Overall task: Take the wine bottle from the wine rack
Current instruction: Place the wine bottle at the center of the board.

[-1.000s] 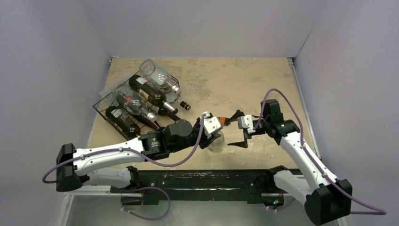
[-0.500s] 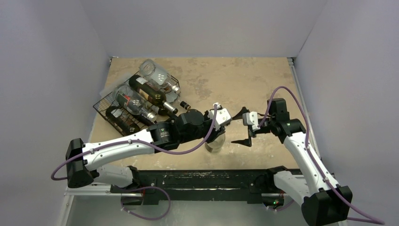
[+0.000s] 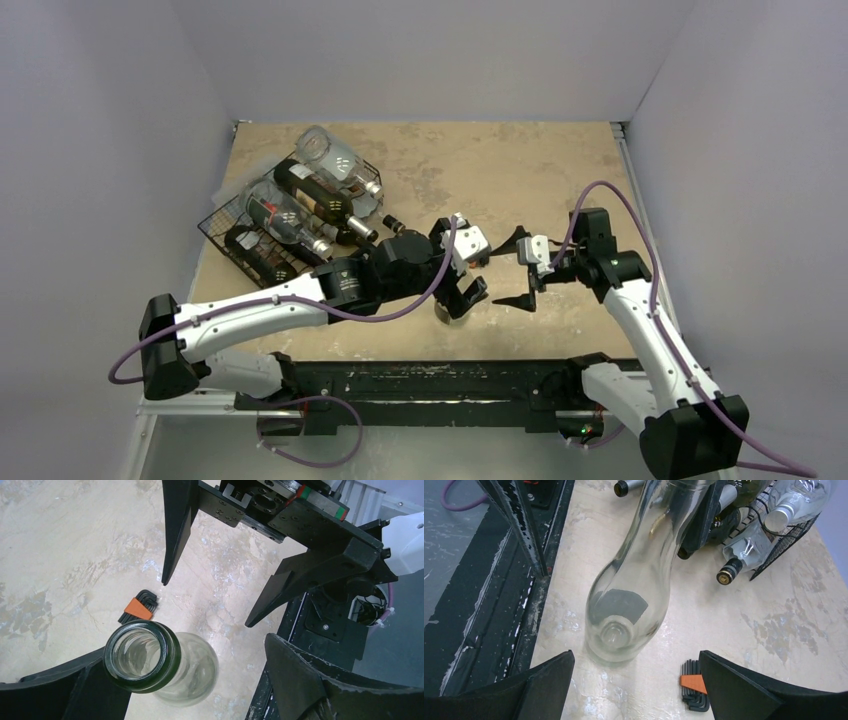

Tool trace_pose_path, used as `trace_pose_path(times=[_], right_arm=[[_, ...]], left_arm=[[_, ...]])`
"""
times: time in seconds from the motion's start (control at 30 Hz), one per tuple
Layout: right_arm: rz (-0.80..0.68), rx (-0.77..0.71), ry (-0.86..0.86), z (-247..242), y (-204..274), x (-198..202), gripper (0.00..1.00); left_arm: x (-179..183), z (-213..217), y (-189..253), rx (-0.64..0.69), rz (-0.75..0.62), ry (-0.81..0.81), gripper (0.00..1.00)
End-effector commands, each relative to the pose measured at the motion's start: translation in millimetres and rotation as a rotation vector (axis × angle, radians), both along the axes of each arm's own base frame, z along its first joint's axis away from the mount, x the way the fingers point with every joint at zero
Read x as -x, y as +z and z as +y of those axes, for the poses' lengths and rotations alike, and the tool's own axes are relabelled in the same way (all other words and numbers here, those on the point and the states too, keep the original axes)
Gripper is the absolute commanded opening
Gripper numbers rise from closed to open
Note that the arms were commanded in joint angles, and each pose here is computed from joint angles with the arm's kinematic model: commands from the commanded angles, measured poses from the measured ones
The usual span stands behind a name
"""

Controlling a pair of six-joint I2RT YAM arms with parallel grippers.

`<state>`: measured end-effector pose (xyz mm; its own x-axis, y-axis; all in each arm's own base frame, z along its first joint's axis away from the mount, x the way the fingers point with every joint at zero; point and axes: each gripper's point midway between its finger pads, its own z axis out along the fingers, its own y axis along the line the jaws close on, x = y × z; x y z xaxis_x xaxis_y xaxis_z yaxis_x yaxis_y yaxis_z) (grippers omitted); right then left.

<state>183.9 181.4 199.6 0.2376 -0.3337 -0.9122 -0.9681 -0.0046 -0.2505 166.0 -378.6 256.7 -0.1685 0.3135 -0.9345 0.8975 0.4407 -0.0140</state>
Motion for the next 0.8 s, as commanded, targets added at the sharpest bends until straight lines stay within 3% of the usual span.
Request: trace_pose_path(times=[0.0,0.33,0.77], right_arm=[[-0.012,-0.034,0.024,3.2,15.7,0.2,0.99],[0.036,-0.062,0.025,6.8,32.3,0.5,0.99],[0.1,-0.014,0.012,33.7,77.4,5.8,0.99]], left_arm=[[6.5,-1.3,41.1,0.122,0.003,-0.019,0.91],[-5.0,29.3,63.1,0.217,0.095,0.11,1.0],[13.6,87.0,85.0,0.375,0.146,0.168,1.0]])
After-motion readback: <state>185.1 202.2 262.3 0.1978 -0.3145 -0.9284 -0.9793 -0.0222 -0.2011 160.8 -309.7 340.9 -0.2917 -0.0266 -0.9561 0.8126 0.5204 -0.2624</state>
